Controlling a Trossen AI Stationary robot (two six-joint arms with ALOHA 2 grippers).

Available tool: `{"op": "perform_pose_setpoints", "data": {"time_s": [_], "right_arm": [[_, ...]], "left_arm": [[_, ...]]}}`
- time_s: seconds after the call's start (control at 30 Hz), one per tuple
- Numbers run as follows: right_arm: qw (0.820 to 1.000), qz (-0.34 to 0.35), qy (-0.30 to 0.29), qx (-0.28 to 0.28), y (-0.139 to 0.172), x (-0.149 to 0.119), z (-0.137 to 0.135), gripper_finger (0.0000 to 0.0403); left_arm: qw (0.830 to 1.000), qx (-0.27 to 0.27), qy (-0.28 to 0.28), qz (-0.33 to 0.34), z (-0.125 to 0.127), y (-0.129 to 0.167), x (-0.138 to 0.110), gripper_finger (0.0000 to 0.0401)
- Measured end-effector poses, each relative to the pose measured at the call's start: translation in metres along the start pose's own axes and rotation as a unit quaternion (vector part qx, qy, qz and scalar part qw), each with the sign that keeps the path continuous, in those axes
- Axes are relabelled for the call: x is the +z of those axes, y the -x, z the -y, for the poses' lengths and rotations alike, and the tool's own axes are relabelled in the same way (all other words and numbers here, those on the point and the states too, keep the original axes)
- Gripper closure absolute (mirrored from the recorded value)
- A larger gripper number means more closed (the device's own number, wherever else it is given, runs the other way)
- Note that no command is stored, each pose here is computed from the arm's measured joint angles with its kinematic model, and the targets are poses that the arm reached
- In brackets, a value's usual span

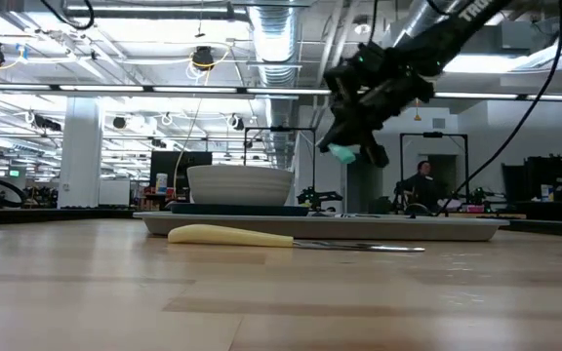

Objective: Set up tray
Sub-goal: Put the green spoon on top of the black napkin on the gray tray

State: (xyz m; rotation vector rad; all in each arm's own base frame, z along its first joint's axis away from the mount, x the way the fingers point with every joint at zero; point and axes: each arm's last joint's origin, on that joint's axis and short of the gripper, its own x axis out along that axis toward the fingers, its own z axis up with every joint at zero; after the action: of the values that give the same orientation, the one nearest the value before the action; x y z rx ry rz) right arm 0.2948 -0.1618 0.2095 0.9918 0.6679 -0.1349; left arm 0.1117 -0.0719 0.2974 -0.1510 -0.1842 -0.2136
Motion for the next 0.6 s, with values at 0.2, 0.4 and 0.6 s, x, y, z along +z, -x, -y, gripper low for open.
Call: {"op": "perform_pose_setpoints", "data": {"time_s": [0.2,0.4,0.6], "right_arm": [[0.998,-0.005,-0.052,0.044,0.002,-0.011,0.030,0.0403],[0.993,-0.016,-0.111,0.031,0.001,-0.028,0.050,0.0403],[0.990,-0.021,-0.141,0.023,-0.003,-0.034,0.050,0.0403]], "left_arm": [[1.000,-0.001,-0.002,-0.004,0.000,-0.001,-0.004,0.0256],[1.000,0.001,-0.005,-0.011,0.001,-0.002,-0.006,0.0256],[1.000,0.001,-0.011,-0.011,0.001,-0.002,-0.006,0.0256]]}}
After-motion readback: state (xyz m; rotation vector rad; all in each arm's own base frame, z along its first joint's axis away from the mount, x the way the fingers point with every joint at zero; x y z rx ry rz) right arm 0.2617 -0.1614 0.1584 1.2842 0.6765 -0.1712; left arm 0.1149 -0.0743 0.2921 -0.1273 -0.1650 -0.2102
